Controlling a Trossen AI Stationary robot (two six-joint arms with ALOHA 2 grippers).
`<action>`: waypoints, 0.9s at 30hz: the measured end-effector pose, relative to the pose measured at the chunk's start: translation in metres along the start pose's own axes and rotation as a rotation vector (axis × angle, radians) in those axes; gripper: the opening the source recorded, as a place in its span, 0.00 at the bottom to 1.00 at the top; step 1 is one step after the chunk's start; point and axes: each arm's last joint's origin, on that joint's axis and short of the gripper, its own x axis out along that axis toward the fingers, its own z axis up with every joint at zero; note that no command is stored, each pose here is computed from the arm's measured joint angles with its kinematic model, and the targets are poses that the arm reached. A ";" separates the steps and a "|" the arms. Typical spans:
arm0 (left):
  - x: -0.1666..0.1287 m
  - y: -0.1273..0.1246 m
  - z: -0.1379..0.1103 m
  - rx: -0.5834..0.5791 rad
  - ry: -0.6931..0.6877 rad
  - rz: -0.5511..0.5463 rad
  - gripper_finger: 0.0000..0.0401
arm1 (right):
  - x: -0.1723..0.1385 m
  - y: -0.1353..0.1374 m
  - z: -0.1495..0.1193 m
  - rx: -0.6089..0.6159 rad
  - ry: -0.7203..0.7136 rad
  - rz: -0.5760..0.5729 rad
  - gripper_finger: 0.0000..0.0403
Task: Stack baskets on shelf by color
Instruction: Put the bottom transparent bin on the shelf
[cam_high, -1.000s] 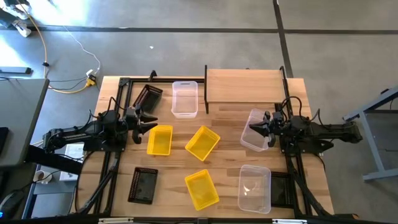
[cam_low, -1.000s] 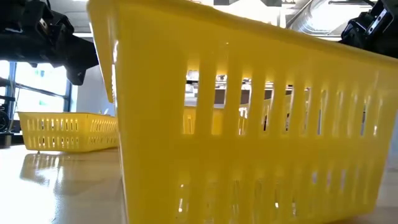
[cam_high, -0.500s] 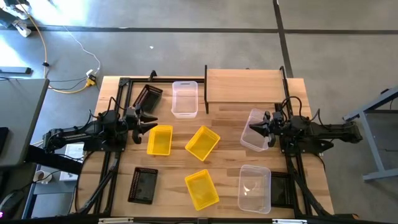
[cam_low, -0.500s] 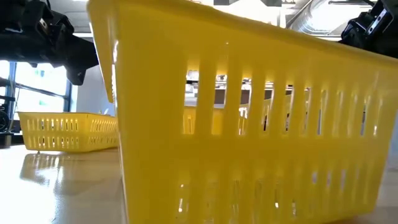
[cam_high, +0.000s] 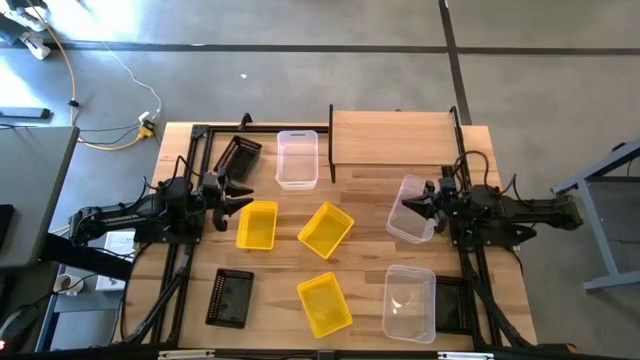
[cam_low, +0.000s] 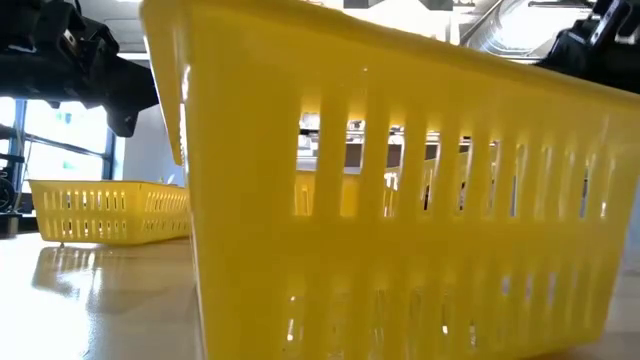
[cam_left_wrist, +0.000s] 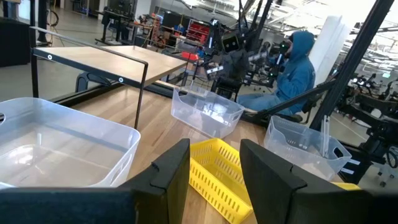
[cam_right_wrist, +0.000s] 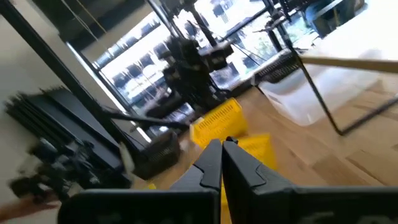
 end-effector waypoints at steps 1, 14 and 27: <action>0.000 0.000 0.000 0.000 -0.001 -0.001 0.33 | -0.001 0.003 0.004 0.022 -0.013 0.009 0.00; 0.000 0.000 0.000 0.071 0.000 0.000 0.33 | -0.009 0.052 0.077 0.059 -0.037 0.024 0.00; 0.000 0.000 0.000 0.071 -0.001 0.001 0.33 | 0.036 0.099 0.095 0.159 0.567 -0.175 0.00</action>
